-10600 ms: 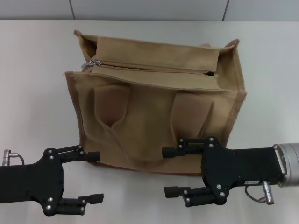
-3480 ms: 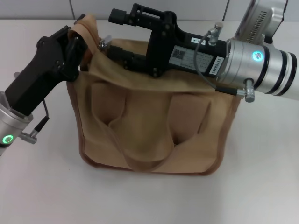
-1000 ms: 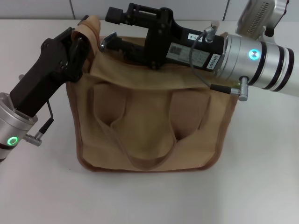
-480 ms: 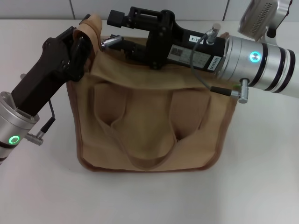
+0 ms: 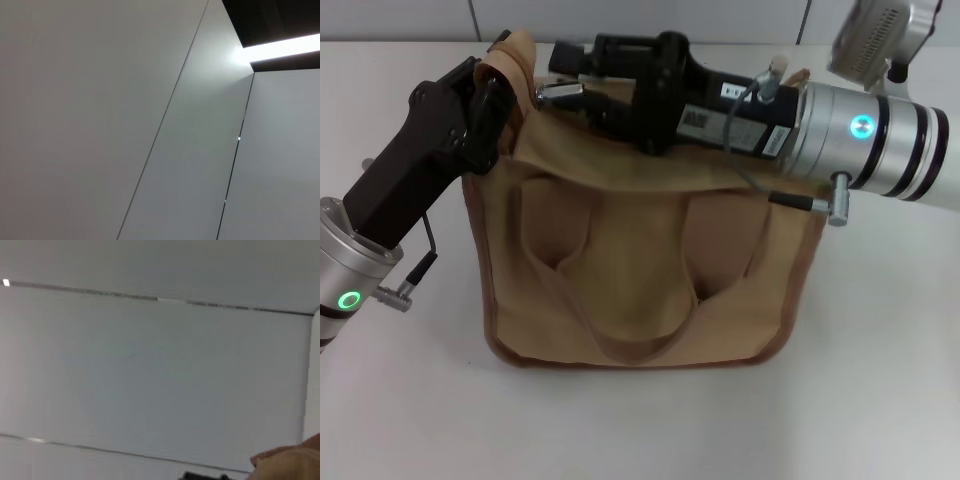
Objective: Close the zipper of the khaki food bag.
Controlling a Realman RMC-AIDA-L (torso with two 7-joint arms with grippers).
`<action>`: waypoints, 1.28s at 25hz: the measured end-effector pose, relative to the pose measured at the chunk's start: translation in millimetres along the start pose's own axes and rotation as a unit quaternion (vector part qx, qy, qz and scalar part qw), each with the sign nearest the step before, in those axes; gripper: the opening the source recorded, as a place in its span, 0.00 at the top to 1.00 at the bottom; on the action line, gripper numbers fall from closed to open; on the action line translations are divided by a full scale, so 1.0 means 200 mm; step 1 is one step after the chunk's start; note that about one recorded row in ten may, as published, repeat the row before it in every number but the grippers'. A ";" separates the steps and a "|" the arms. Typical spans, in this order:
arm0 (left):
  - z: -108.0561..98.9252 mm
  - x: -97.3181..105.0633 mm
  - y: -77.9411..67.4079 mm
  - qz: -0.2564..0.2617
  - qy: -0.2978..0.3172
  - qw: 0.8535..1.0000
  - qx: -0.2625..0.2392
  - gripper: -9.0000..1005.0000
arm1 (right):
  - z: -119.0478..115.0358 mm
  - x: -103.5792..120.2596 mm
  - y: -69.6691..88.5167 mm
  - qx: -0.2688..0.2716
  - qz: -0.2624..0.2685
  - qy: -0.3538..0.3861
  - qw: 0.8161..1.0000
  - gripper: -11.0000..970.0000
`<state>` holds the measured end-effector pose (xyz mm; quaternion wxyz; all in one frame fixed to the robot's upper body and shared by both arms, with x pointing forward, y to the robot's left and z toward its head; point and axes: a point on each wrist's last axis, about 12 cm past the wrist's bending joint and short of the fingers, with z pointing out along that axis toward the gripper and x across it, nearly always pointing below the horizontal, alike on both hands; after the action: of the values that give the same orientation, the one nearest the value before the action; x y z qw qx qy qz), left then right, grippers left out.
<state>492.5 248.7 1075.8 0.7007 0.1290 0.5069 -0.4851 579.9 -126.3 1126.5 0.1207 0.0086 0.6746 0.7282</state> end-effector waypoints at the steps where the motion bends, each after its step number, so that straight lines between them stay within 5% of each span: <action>1: 0.00 0.00 0.00 0.000 0.000 1.000 0.000 0.97 | 0.01 0.00 0.00 0.008 -0.011 0.013 1.000 0.52; 10: 0.00 0.00 0.00 -0.001 0.000 1.000 0.000 0.97 | 0.03 0.00 0.01 0.013 -0.032 0.027 0.999 0.69; 12: 0.00 0.00 0.00 -0.001 0.000 1.000 0.000 0.97 | 0.02 0.00 0.01 0.013 -0.033 0.025 0.999 0.88; 32: -0.06 -0.01 0.01 0.005 -0.004 1.000 -0.023 0.97 | 0.00 0.01 0.03 -0.001 -0.034 0.039 0.999 0.92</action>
<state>487.1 258.7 1072.0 0.7079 0.1132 0.5146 -0.4704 576.2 -127.1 1131.6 0.1184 -0.0429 0.6783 0.7239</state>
